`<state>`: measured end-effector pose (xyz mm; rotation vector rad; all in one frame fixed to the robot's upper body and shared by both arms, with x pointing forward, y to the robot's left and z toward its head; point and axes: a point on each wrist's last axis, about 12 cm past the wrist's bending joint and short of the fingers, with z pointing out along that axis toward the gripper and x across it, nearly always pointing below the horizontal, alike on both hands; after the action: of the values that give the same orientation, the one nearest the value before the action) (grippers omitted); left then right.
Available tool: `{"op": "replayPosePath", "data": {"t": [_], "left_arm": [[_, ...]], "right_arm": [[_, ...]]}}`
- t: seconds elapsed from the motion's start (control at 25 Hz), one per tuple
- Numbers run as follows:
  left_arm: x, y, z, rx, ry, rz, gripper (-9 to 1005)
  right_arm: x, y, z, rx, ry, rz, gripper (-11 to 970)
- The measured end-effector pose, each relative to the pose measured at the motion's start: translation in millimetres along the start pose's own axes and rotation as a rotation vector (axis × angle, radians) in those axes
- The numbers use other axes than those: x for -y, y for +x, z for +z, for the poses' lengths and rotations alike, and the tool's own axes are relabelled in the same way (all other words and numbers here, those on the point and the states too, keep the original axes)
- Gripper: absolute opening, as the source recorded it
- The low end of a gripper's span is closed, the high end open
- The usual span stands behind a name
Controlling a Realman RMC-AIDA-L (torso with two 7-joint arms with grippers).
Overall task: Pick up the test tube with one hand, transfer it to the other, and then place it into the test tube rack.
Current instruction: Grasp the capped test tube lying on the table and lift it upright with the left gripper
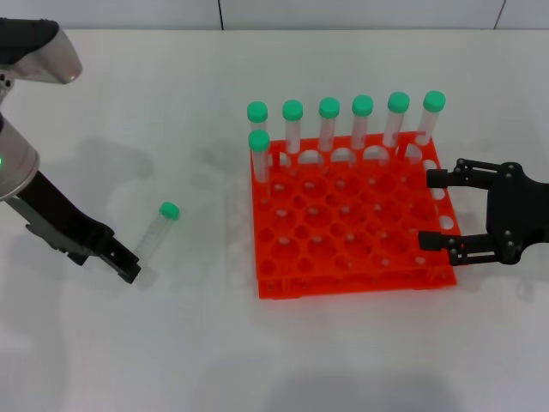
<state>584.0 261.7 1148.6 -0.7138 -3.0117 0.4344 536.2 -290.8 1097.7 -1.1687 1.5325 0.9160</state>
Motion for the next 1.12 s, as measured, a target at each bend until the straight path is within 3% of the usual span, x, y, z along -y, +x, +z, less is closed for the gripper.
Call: {"op": "replayPosePath", "data": {"t": [0.48, 1.12], "left_arm": [[5.4, -4.1, 14.9, -0.037, -0.063, -0.05, 870], [8.1, -11.6, 24.3, -0.023, -0.069, -0.068, 591]], "right_arm": [[-1.7, 1.5, 1.2, 0.003, 0.001, -0.019, 854], [-0.6, 1.3, 0.8, -0.002, 0.005, -0.023, 855]]}}
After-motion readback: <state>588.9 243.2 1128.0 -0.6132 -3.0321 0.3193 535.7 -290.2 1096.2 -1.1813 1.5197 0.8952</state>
